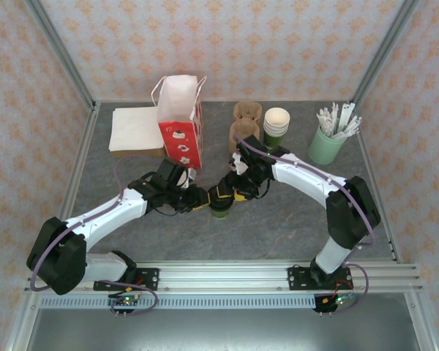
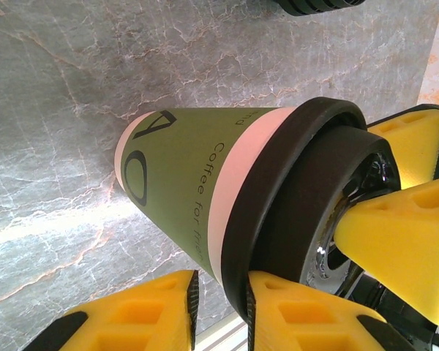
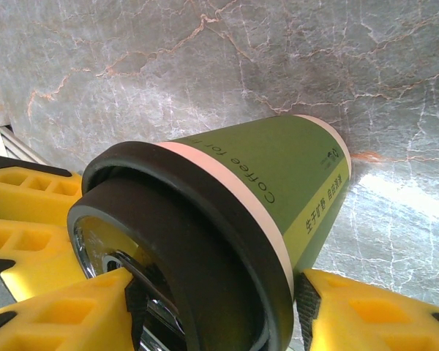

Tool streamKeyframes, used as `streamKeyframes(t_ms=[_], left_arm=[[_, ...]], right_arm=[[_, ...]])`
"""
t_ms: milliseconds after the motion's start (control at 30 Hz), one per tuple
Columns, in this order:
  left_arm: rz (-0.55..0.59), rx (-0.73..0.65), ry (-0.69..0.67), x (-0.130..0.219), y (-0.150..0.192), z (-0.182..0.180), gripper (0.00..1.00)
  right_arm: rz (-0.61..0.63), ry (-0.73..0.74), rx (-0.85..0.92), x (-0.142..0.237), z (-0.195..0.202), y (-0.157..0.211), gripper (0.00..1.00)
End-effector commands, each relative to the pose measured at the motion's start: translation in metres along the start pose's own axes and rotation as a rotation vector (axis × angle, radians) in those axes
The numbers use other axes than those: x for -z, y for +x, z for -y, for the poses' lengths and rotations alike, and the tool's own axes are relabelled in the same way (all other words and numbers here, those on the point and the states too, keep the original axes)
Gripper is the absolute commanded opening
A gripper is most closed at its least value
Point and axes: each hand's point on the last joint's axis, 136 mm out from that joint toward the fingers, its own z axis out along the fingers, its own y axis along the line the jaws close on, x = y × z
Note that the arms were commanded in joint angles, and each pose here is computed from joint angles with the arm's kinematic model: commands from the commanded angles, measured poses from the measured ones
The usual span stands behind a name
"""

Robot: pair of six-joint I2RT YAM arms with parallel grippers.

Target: Pack the takeout coffee

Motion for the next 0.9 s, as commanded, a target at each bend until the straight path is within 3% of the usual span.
streamKeyframes(t_ms=[0, 300, 567, 867], left_arm=[[-0.068, 0.088, -0.271, -0.010, 0.024, -0.072, 0.26], [-0.041, 0.057, -0.228, -0.001, 0.011, -0.046, 0.31], [-0.056, 0.057, -0.226, -0.006, 0.010, -0.045, 0.31], [-0.014, 0.030, -0.193, 0.006, -0.004, -0.021, 0.43]], right_arm=[[-0.005, 0.059, -0.012, -0.006, 0.011, 0.000, 0.57], [0.099, 0.003, 0.028, 0.018, -0.020, -0.022, 0.62], [0.147, 0.000, 0.019, 0.031, -0.022, -0.027, 0.68], [0.283, 0.027, 0.036, 0.069, -0.019, -0.035, 0.71]])
